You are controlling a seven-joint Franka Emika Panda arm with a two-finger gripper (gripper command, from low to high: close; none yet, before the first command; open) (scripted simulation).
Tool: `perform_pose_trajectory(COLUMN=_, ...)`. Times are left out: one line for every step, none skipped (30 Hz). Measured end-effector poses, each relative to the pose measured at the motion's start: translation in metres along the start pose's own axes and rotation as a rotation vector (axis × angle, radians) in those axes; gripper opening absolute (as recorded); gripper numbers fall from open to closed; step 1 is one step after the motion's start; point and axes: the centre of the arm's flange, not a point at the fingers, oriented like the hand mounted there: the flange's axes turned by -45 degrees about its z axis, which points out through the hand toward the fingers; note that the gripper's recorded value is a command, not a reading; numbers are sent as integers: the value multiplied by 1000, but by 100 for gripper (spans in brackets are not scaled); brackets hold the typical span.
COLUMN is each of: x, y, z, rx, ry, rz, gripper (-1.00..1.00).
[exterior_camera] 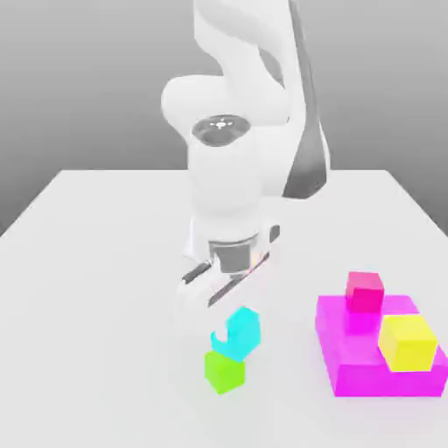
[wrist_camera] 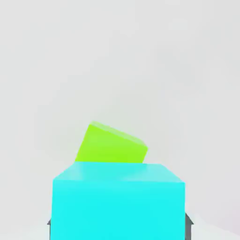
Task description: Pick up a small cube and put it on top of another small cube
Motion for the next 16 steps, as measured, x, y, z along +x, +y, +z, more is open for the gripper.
perform_pose_trajectory(x=0, y=0, z=0, rx=1, ry=-1, rz=1, gripper=-100)
perform_pose_trajectory(x=1, y=-1, z=0, rx=2, ry=-1, rz=2, gripper=-100)
perform_pose_trajectory(x=1, y=-1, z=0, rx=2, ry=-1, rz=2, gripper=-100)
perform_pose_trajectory(x=1, y=-1, z=0, rx=3, ry=-2, rz=2, gripper=-100)
perform_pose_trajectory(x=0, y=-1, z=0, rx=4, ry=-2, rz=2, gripper=-100)
perform_pose_trajectory(x=0, y=-1, z=0, rx=5, ry=-3, rz=2, gripper=-100)
perform_pose_trajectory(x=0, y=-1, z=-1, rx=5, ry=-3, rz=2, gripper=-100)
perform_pose_trajectory(x=0, y=-1, z=-1, rx=6, ry=-4, rz=1, gripper=-100)
perform_pose_trajectory(x=0, y=-1, z=-1, rx=7, ry=-4, rz=1, gripper=-100)
perform_pose_trajectory(x=0, y=-1, z=-1, rx=8, ry=-5, rz=1, gripper=-100)
perform_pose_trajectory(x=0, y=-1, z=-1, rx=8, ry=-5, rz=0, gripper=100)
perform_pose_trajectory(x=0, y=-1, z=-1, rx=8, ry=-5, rz=0, gripper=100)
perform_pose_trajectory(x=0, y=-1, z=-1, rx=8, ry=-5, rz=0, gripper=100)
perform_pose_trajectory(x=0, y=-1, z=-1, rx=8, ry=-5, rz=0, gripper=100)
perform_pose_trajectory(x=0, y=-1, z=-1, rx=8, ry=-5, rz=0, gripper=100)
perform_pose_trajectory(x=0, y=-1, z=-1, rx=8, ry=-5, rz=0, gripper=100)
